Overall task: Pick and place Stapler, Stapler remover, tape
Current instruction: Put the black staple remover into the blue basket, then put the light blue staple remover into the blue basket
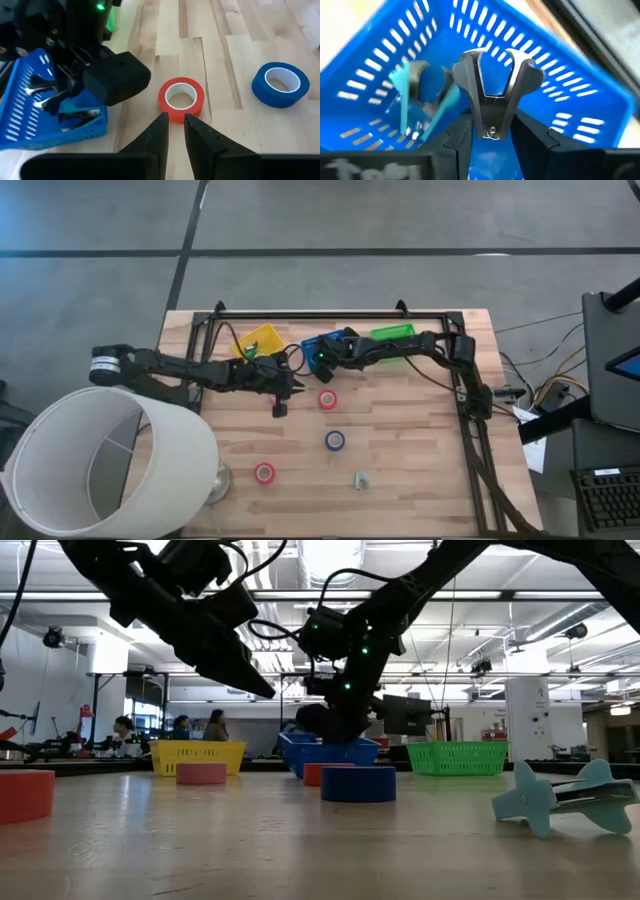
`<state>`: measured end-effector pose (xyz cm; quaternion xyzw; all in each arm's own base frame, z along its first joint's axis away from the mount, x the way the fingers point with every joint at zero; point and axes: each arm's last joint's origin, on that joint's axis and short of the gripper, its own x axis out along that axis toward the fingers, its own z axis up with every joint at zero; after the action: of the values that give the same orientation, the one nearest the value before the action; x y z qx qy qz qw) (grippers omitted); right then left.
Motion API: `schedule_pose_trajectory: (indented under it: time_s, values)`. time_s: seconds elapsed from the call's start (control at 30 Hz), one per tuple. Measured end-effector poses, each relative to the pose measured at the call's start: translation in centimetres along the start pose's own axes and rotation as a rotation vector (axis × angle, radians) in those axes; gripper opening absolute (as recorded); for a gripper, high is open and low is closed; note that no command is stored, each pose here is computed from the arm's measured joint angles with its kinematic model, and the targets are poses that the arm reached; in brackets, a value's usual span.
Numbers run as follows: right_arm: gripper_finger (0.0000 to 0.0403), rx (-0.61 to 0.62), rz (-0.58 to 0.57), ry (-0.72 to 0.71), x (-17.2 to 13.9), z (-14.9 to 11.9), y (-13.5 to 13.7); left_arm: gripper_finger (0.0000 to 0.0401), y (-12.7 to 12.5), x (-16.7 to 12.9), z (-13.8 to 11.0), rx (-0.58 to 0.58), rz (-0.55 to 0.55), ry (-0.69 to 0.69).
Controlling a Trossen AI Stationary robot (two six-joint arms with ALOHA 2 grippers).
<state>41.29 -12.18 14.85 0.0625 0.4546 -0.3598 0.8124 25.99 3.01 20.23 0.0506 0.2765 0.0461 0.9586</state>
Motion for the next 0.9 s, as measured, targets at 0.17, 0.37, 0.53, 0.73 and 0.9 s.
schedule_pose_trajectory:
  time_s: [0.17, 0.37, 0.53, 0.73, 0.9]
  values:
    - [0.0146, -0.004, 0.005, -0.021, -0.5, 0.6, -0.1, 0.0064, 0.0, 0.0, 0.0, -0.002, 0.000, 0.002]
    - [0.0166, -0.006, 0.014, -0.027, -1.0, 1.0, 0.0, 0.0064, 0.0, 0.0, 0.0, -0.003, -0.001, 0.003]
    - [0.0167, -0.041, 0.011, 0.053, -2.2, 0.5, 0.8, 0.0064, 0.0, 0.0, 0.0, -0.002, -0.004, 0.004]
    - [0.0157, -0.061, 0.005, 0.133, -6.0, -0.3, 1.6, 0.0064, 0.0, 0.0, -0.1, -0.002, -0.004, 0.005]
    - [0.0148, -0.101, 0.055, 0.081, -10.4, -0.5, 2.6, 0.0064, 0.0, 0.0, -0.1, -0.006, -0.002, 0.006]
